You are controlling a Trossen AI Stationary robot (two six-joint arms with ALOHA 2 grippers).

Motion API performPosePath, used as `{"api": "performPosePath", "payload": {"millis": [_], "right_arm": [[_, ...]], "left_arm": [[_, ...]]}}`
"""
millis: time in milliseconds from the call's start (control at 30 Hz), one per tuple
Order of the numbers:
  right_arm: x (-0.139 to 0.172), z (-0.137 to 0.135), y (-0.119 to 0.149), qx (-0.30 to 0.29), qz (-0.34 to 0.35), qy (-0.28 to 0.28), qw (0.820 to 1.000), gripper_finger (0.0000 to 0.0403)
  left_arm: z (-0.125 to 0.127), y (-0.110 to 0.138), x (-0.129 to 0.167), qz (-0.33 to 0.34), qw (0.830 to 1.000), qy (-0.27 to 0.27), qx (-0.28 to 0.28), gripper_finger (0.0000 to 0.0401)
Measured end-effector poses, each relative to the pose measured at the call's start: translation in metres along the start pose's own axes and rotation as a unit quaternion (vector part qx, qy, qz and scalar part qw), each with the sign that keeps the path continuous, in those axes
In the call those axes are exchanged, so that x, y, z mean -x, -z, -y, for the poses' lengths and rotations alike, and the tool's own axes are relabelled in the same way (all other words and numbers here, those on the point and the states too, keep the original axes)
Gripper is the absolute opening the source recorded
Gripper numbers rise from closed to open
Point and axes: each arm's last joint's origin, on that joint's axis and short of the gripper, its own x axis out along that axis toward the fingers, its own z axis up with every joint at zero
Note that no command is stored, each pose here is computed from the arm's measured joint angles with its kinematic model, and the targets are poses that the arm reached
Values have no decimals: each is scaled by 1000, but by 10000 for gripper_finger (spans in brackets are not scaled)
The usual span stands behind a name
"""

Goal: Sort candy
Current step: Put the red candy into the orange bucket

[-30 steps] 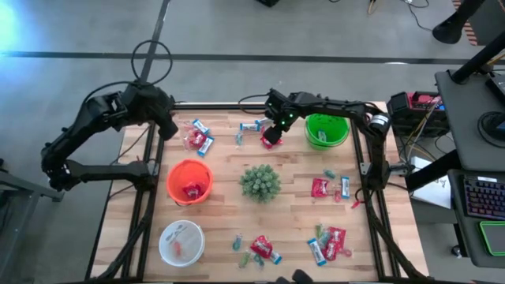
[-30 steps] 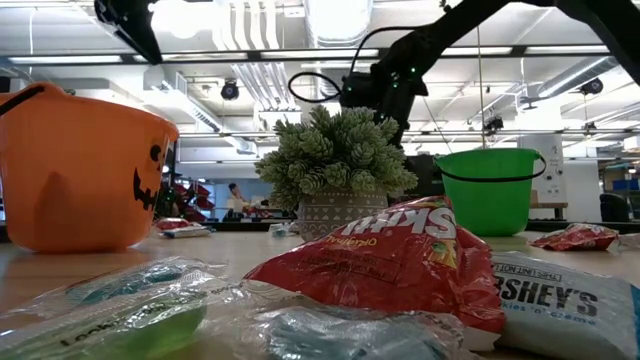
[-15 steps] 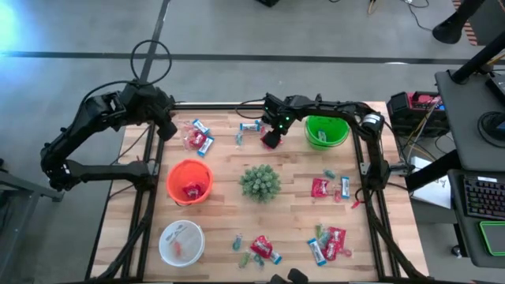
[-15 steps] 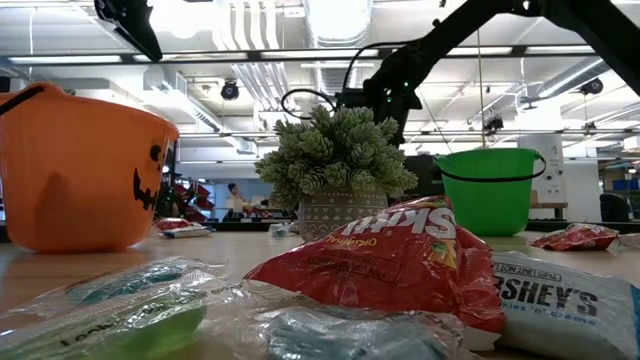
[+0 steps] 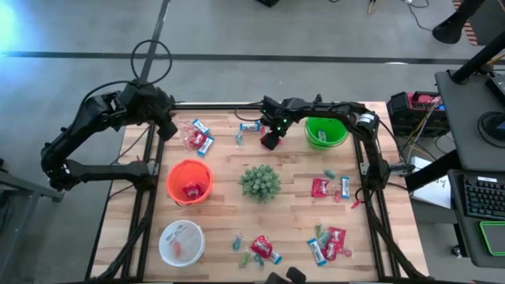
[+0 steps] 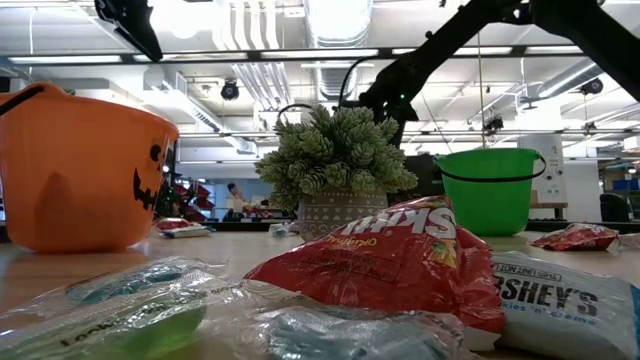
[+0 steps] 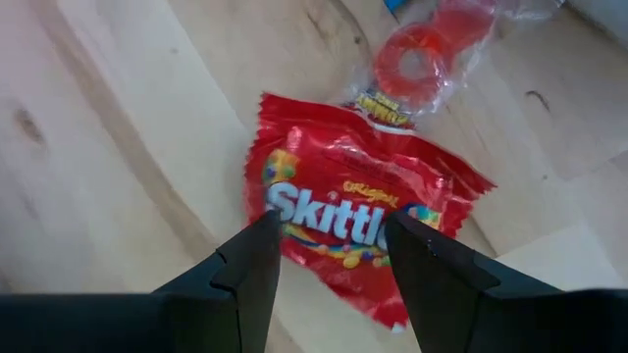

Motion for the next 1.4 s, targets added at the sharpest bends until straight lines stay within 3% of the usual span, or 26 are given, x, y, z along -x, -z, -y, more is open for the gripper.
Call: {"api": "performPosePath", "payload": {"millis": [300, 400, 533, 600, 867, 1400], "right_arm": [[-17, 5, 0, -30, -14, 9, 999, 166], [-16, 5, 1, -38, -17, 9, 999, 124], [-9, 7, 2, -39, -19, 12, 999, 39], [-6, 7, 3, -38, -21, 13, 999, 20], [9, 4, 11, -36, -45, 19, 998, 12], [99, -35, 3, 21, 84, -5, 996, 12]], "left_arm": [[0, -1, -1, 0, 1000, 0, 0, 150], [0, -1, -1, 1, 1000, 0, 0, 150], [0, -1, -1, 1, 1000, 0, 0, 150], [0, -1, -1, 0, 1000, 0, 0, 150], [0, -1, -1, 0, 1000, 0, 0, 150], [1, -1, 0, 3, 1000, 17, 3, 150]]}}
